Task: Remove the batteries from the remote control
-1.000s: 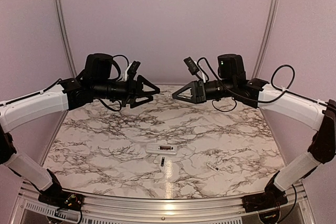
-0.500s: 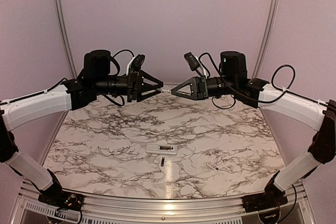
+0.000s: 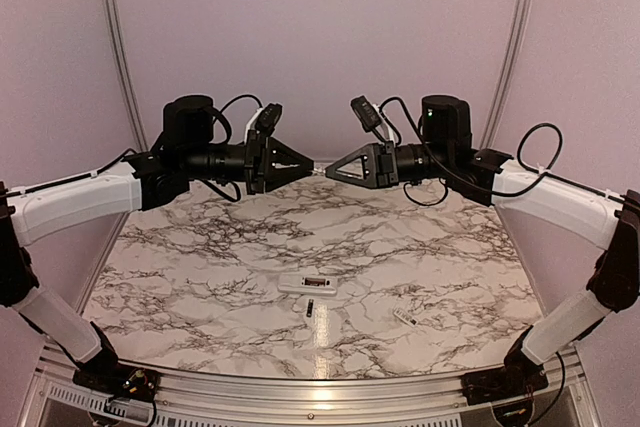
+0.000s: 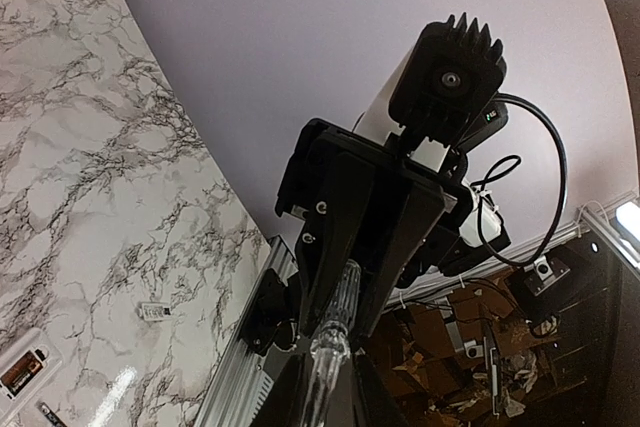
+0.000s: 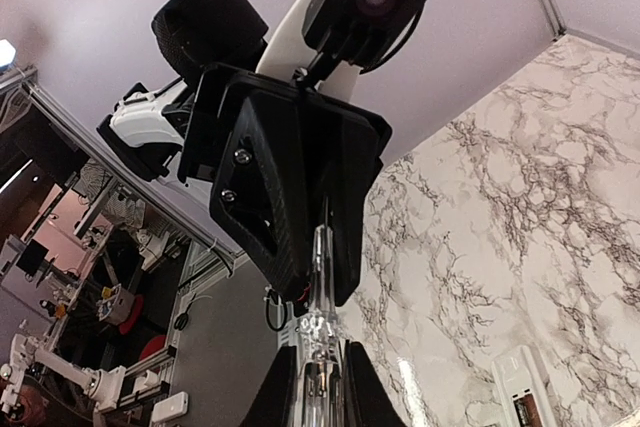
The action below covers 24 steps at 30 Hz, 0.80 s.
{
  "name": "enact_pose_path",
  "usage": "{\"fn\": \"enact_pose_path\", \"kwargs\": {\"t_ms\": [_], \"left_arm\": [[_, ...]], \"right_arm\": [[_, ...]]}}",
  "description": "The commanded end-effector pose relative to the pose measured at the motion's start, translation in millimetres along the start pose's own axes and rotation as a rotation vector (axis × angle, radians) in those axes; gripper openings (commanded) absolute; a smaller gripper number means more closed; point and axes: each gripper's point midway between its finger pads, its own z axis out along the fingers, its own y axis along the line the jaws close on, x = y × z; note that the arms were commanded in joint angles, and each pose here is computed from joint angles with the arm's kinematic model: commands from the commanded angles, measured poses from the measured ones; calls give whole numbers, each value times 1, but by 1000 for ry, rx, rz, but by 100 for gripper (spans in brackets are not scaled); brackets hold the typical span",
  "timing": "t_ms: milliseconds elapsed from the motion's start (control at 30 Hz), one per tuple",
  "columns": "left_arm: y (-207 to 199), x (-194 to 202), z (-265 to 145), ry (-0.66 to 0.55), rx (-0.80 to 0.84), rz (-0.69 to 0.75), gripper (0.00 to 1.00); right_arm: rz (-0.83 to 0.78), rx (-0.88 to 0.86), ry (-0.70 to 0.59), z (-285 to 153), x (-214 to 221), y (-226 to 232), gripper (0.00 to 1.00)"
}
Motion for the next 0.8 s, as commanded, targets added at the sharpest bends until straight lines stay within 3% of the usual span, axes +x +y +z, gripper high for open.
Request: {"fn": "enact_pose_path", "kwargs": {"t_ms": [0, 33, 67, 267, 333, 400, 467, 567, 767], "left_arm": [[-17, 0, 6, 22, 57, 49, 10], [-18, 0, 6, 22, 59, 53, 2], [-19, -1, 6, 20, 61, 59, 0], [-27, -8, 5, -13, 67, 78, 0], [-28, -11, 5, -29, 70, 75, 0], [-31, -13, 5, -41, 82, 70, 0], [-33, -17, 4, -54, 82, 69, 0], [-32, -18, 5, -57, 78, 68, 0], [-27, -20, 4, -77, 56, 65, 0]], "right_arm": [[-29, -26, -23, 3, -15, 11, 0], [-26, -26, -21, 3, -14, 11, 0], [-22, -26, -20, 3, -14, 10, 0], [31, -6, -10, 5, -12, 3, 0], [66, -12, -3, 7, -13, 2, 16], [96, -17, -2, 8, -13, 1, 45], [104, -30, -24, 6, -16, 6, 57], [97, -35, -47, 2, -20, 12, 58], [92, -45, -53, 0, -23, 18, 42]]}}
